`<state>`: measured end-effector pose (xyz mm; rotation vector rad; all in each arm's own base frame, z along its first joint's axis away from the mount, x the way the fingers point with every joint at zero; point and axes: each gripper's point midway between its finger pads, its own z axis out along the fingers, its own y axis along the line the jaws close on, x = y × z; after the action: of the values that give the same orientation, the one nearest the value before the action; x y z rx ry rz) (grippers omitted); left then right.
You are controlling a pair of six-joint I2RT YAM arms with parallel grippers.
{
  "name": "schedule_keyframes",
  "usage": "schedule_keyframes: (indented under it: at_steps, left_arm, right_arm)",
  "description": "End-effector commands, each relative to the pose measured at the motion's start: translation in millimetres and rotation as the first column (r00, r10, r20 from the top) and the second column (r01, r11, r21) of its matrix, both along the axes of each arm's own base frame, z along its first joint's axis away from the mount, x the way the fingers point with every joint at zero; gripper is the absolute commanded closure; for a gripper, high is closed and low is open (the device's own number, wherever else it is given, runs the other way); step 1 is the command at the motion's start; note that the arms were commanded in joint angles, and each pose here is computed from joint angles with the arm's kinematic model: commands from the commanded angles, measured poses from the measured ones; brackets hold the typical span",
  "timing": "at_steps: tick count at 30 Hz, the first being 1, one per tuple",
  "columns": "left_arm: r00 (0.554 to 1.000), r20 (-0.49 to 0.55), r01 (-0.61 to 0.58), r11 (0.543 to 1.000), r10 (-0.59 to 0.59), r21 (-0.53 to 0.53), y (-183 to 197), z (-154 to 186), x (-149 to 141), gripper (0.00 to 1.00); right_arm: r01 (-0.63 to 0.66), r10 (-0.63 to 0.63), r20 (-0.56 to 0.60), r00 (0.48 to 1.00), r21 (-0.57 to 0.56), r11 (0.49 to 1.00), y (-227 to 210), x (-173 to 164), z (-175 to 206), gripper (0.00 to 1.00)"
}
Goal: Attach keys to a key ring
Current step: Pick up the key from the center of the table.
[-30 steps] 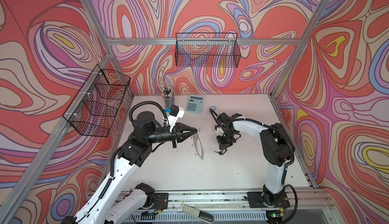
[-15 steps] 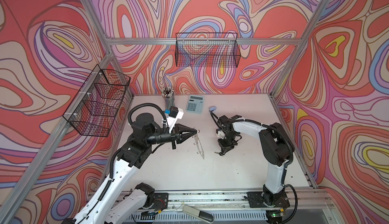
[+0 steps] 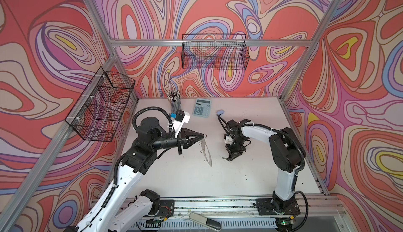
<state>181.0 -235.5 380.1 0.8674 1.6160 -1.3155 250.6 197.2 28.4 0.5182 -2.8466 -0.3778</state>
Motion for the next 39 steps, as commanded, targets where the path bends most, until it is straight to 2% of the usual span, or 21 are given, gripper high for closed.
schedule_keyframes:
  at_steps: [1, 19, 24, 31, 39]
  left_arm:
    - [0.999, 0.043, 0.021, 0.999, -0.020, -0.025, -0.1, 8.1, -4.5, 1.00]
    - [0.999, 0.047, 0.023, 0.999, -0.022, -0.026, 0.7, 7.8, -7.0, 1.00]
    - [0.999, 0.047, 0.027, 0.999, -0.025, -0.027, 0.4, 7.8, -7.3, 1.00]
    - [0.998, 0.048, 0.028, 0.999, -0.027, -0.027, 0.4, 7.4, -7.4, 1.00]
    - [0.999, 0.046, 0.028, 0.999, -0.027, -0.025, 0.2, 6.8, -6.7, 1.00]
  right_arm:
    - [-0.003, 0.003, -0.016, 1.000, 0.006, 1.000, -2.1, -9.9, 6.6, 0.83]
    - [0.002, -0.001, -0.076, 0.997, 0.017, 1.000, 2.3, -16.7, -6.6, 0.84]
    - [0.001, -0.001, -0.088, 0.996, -0.001, 1.000, 0.9, -17.4, -12.0, 0.81]
    - [0.006, -0.005, -0.097, 0.995, 0.016, 1.000, 4.9, -16.8, -13.3, 0.83]
    - [0.019, -0.018, -0.106, 0.994, 0.011, 1.000, 1.6, -22.9, -6.4, 0.81]
